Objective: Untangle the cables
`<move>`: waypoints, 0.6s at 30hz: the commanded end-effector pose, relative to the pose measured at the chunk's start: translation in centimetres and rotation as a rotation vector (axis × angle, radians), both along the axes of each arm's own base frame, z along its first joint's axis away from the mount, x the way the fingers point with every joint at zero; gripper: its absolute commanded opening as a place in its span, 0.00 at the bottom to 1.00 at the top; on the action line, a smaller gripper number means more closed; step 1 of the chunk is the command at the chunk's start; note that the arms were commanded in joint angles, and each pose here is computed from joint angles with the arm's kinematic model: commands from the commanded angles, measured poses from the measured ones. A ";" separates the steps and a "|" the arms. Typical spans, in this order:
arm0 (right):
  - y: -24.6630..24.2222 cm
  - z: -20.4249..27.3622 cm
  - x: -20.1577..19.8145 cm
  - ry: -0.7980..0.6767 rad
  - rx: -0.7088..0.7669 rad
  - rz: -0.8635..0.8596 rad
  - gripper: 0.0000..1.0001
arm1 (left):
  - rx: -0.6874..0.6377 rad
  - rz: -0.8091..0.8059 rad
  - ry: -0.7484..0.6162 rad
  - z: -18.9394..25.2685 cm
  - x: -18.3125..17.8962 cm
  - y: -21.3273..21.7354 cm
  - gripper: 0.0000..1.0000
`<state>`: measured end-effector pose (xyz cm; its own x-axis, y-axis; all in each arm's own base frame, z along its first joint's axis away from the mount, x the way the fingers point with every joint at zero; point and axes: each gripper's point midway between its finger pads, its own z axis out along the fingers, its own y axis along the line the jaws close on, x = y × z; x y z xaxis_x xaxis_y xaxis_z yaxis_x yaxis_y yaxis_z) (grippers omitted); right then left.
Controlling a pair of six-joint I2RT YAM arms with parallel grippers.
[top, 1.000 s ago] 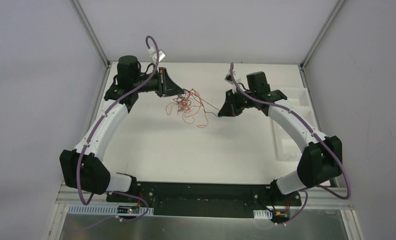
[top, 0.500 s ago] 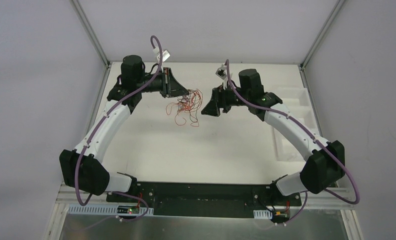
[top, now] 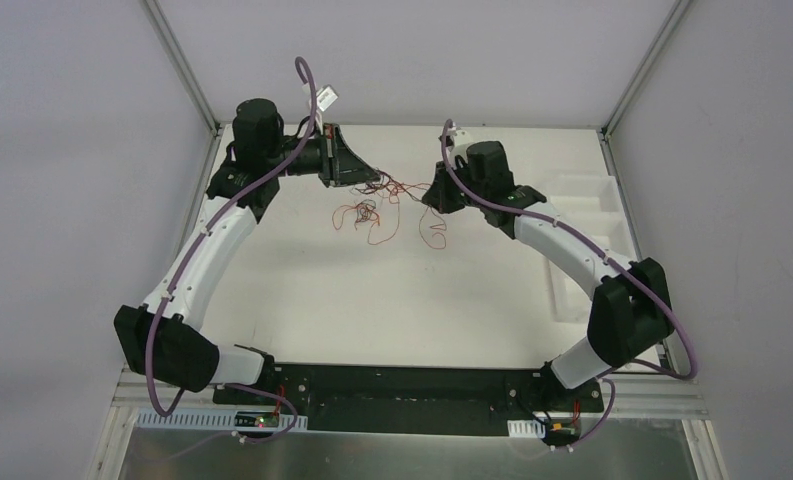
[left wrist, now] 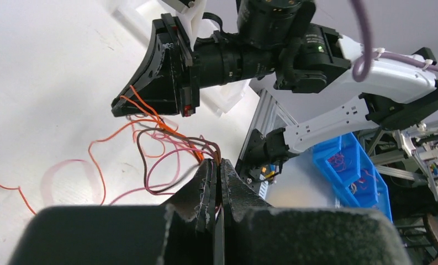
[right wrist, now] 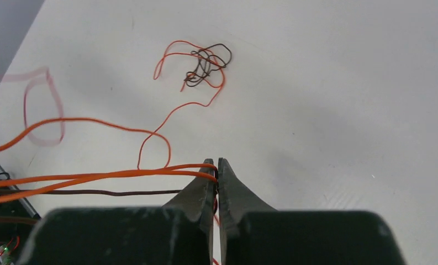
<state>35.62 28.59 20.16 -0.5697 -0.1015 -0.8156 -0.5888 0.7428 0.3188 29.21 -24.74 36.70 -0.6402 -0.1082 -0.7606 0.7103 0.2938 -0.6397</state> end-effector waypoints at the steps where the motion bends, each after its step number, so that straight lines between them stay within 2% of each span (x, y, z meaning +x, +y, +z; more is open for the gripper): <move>1: -4.0 -3.3 2.3 0.034 -0.097 -0.131 0.00 | -0.062 -0.032 -0.126 5.8 -2.1 1.6 0.00; 10: -9.6 -9.8 1.4 0.158 -0.280 -0.095 0.00 | -0.075 0.163 -0.344 14.2 0.8 7.8 0.00; 16: -11.0 -11.8 0.5 0.227 -0.333 -0.068 0.00 | -0.075 0.296 -0.518 20.1 1.6 11.4 0.00; 18: -11.4 -12.4 0.2 0.246 -0.345 -0.059 0.00 | -0.074 0.388 -0.571 22.0 2.1 12.9 0.00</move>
<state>36.94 18.35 8.83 -0.7408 -0.2434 -0.6261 -0.4559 0.8667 0.2025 31.67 -13.44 54.33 -0.2113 -0.2956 -0.9317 0.7979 0.4985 -0.3391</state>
